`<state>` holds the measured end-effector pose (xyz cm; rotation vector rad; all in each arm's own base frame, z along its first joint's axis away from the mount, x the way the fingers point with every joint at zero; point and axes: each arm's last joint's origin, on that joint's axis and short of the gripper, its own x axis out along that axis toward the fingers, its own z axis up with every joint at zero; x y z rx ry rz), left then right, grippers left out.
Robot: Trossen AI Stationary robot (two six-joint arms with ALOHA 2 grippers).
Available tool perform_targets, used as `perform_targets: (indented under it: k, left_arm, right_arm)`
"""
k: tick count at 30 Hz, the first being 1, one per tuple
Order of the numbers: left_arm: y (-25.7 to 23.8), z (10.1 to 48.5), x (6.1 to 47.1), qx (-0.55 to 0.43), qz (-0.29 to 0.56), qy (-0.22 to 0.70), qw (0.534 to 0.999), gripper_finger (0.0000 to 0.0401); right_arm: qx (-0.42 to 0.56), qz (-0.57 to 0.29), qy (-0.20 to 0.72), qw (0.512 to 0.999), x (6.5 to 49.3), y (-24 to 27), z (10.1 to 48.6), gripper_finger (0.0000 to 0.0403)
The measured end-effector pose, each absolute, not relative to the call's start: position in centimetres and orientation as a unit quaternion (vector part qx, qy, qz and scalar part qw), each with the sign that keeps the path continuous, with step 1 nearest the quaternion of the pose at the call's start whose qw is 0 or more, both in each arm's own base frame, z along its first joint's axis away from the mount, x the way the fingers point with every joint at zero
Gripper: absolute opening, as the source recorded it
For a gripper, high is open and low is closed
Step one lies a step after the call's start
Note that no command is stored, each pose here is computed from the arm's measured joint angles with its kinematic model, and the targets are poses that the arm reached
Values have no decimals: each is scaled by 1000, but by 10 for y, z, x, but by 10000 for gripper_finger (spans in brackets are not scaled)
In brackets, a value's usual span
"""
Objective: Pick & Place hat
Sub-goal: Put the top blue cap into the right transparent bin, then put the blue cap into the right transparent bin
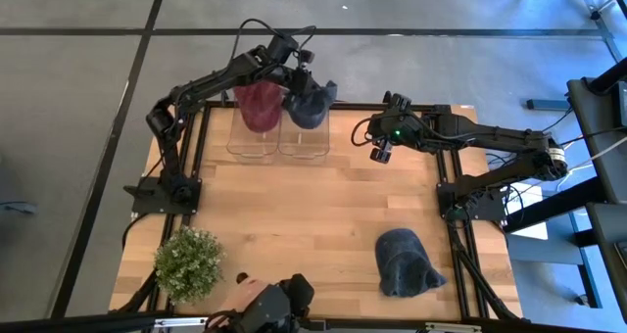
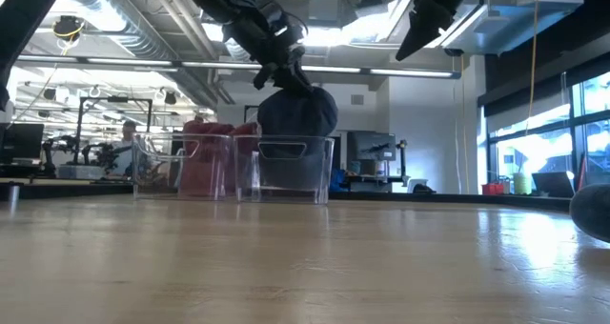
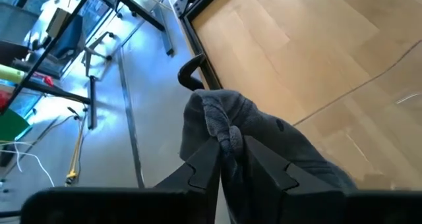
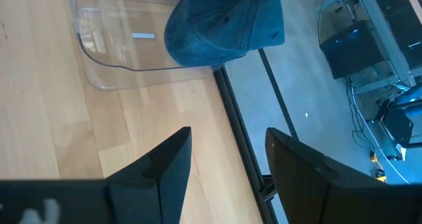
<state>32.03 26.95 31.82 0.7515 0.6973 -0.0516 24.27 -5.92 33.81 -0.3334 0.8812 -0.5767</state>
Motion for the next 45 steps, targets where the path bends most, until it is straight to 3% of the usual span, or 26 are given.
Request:
perform_targets:
  k: [16, 24, 29, 36, 41, 45]
  left_arm:
    - [279, 318, 314, 382, 19, 375, 845, 77]
    - [281, 319, 313, 380, 28, 374, 846, 131]
    - [286, 324, 314, 388, 93, 388, 831, 159]
    - [282, 354, 307, 223, 191, 284, 913, 165]
    - [255, 363, 313, 61, 97, 228, 967, 162]
    - [209, 365, 340, 23, 17, 222, 975, 164]
  right_arm:
    - [-160, -273, 419, 851, 243, -59, 338, 194]
    - [-160, -273, 419, 851, 243, -59, 338, 194]
    - [-157, -274, 418, 851, 243, -59, 338, 194]
    - [-135, -285, 411, 855, 243, -59, 338, 194]
    - [-107, -297, 402, 859, 243, -59, 338, 194]
    - [-47, -260, 396, 879, 244, -56, 336, 194]
